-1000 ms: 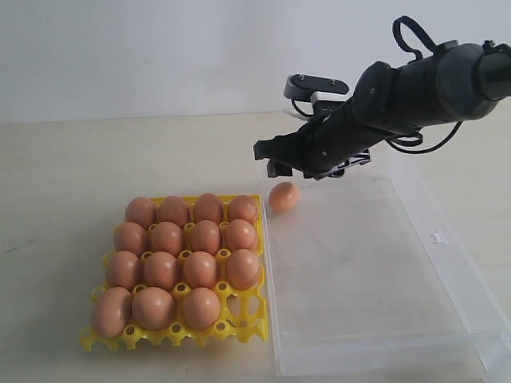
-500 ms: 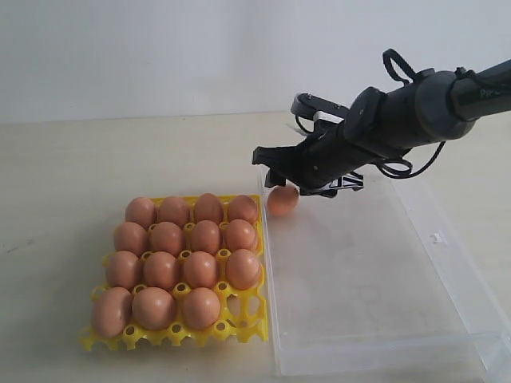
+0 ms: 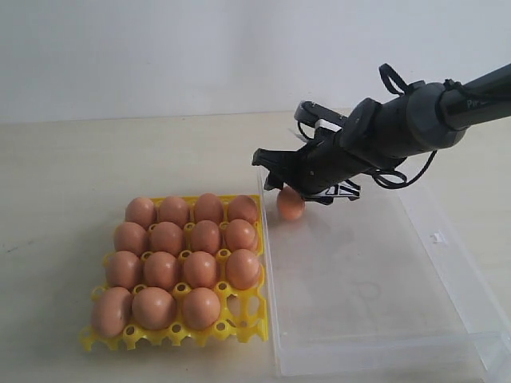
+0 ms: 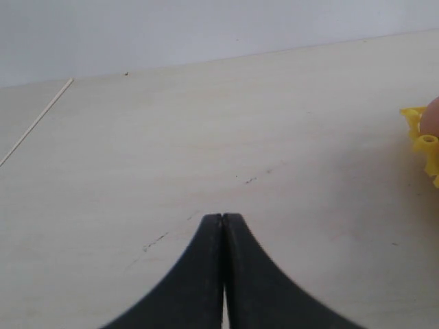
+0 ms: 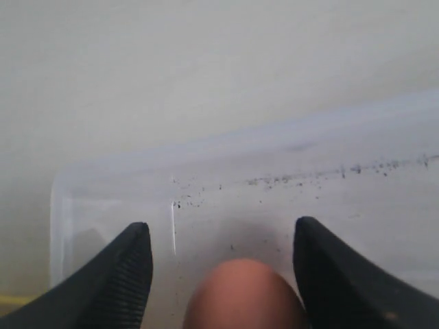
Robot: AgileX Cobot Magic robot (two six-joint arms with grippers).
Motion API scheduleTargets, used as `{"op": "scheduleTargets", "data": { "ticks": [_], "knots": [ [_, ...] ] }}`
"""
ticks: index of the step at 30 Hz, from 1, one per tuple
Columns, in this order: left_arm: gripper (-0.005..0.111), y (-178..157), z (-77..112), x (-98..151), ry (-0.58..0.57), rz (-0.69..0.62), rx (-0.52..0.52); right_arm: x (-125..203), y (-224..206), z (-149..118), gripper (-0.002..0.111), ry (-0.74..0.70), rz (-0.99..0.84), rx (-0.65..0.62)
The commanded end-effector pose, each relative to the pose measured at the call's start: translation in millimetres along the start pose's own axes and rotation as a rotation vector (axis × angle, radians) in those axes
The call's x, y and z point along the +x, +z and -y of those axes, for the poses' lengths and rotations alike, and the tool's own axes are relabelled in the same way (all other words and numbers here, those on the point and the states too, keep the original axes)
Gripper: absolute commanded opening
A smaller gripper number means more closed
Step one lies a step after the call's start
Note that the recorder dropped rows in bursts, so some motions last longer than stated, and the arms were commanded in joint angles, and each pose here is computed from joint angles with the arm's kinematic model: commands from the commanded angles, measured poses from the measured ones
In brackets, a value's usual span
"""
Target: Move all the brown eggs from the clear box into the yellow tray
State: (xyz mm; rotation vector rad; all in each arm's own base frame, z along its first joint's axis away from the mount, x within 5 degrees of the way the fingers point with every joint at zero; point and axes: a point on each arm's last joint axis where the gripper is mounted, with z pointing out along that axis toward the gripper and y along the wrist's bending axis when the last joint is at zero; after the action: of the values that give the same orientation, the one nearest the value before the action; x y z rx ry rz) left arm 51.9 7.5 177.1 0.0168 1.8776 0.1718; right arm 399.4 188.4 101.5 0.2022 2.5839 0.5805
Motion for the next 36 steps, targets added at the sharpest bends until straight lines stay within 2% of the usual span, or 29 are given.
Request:
{"op": "scheduleTargets", "data": {
  "ticks": [1, 7, 14, 19, 25, 29, 36],
  "knots": [
    [0.000, -0.4, 0.1, -2.1, -0.001, 0.013, 0.004, 6.5, 7.4, 7.1, 0.047, 0.003, -0.040, 0.016],
    [0.000, -0.4, 0.1, -2.1, -0.001, 0.013, 0.004, 9.4, 7.3, 7.5, 0.000, -0.037, -0.073, 0.019],
    [0.000, -0.4, 0.1, -2.1, -0.001, 0.013, 0.004, 4.4, -5.5, -2.0, 0.000, -0.117, -0.059, 0.000],
    [0.000, -0.4, 0.1, -2.1, -0.001, 0.013, 0.004, -8.2, -36.1, -14.8, 0.000, -0.184, 0.049, -0.019],
    [0.000, -0.4, 0.1, -2.1, -0.001, 0.013, 0.004, -9.9, -78.2, -17.0, 0.000, -0.232, 0.195, -0.018],
    [0.000, -0.4, 0.1, -2.1, -0.001, 0.013, 0.004, 4.5, -103.7, -21.2, 0.000, -0.277, 0.219, -0.031],
    [0.000, -0.4, 0.1, -2.1, -0.001, 0.013, 0.004, 49.1, -139.3, -40.7, 0.000, -0.380, 0.340, -0.096]
  ]
}}
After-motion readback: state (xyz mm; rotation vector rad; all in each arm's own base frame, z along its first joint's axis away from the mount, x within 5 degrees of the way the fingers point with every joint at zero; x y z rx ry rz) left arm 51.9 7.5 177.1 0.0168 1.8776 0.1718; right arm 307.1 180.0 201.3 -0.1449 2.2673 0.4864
